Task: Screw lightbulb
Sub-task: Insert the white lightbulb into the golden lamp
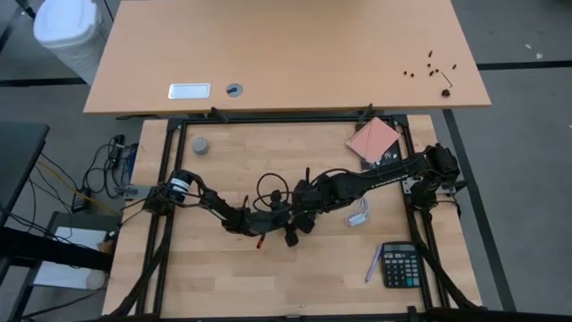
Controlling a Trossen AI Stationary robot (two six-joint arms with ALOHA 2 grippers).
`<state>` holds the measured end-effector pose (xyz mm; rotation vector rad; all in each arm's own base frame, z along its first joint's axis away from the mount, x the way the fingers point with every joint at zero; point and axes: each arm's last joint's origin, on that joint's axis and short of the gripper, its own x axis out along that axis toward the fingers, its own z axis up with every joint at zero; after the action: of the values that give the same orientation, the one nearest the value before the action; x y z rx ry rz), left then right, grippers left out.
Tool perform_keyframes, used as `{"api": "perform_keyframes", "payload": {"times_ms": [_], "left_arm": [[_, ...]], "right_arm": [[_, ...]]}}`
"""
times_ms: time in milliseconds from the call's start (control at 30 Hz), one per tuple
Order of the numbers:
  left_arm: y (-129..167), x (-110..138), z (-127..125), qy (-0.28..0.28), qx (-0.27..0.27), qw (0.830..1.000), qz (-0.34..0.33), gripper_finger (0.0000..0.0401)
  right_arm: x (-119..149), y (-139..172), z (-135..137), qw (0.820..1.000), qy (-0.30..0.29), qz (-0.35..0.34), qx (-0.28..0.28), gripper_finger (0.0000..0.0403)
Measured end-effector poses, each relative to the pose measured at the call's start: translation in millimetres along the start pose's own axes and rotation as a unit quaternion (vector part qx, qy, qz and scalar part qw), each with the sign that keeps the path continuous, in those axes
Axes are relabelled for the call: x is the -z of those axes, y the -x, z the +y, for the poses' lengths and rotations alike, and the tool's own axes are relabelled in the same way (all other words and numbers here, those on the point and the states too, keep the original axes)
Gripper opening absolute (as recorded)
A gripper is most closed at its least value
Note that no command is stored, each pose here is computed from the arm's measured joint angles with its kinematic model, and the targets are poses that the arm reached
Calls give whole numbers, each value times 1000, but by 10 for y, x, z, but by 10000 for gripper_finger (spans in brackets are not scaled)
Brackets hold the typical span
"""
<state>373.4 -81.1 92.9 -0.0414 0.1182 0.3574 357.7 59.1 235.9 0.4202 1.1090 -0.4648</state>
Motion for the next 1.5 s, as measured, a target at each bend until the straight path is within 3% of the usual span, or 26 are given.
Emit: {"api": "perform_keyframes", "payload": {"times_ms": [367, 667, 967, 1167, 1333, 1500], "left_arm": [[-1, 3, 2, 1, -1, 1000, 1, 184], [-2, 3, 3, 1, -1, 1000, 1, 184], [-1, 3, -1, 0, 4, 1000, 2, 184], [0, 27, -6, -8, 16, 1000, 13, 184], [-1, 45, -10, -30, 33, 999, 26, 184], [-3, 49, -16, -58, 46, 997, 31, 184]], "right_arm": [[-9, 23, -8, 999, 39, -3, -3, 300], [-22, 250, -61, 996, 89, -21, -20, 323], [-12, 517, -123, 982, 177, -46, -34, 327], [154, 610, -130, 971, 240, -9, -13, 326], [309, 575, -147, 955, 293, 22, 26, 326], [476, 298, -152, 943, 332, 24, 15, 322]]}}
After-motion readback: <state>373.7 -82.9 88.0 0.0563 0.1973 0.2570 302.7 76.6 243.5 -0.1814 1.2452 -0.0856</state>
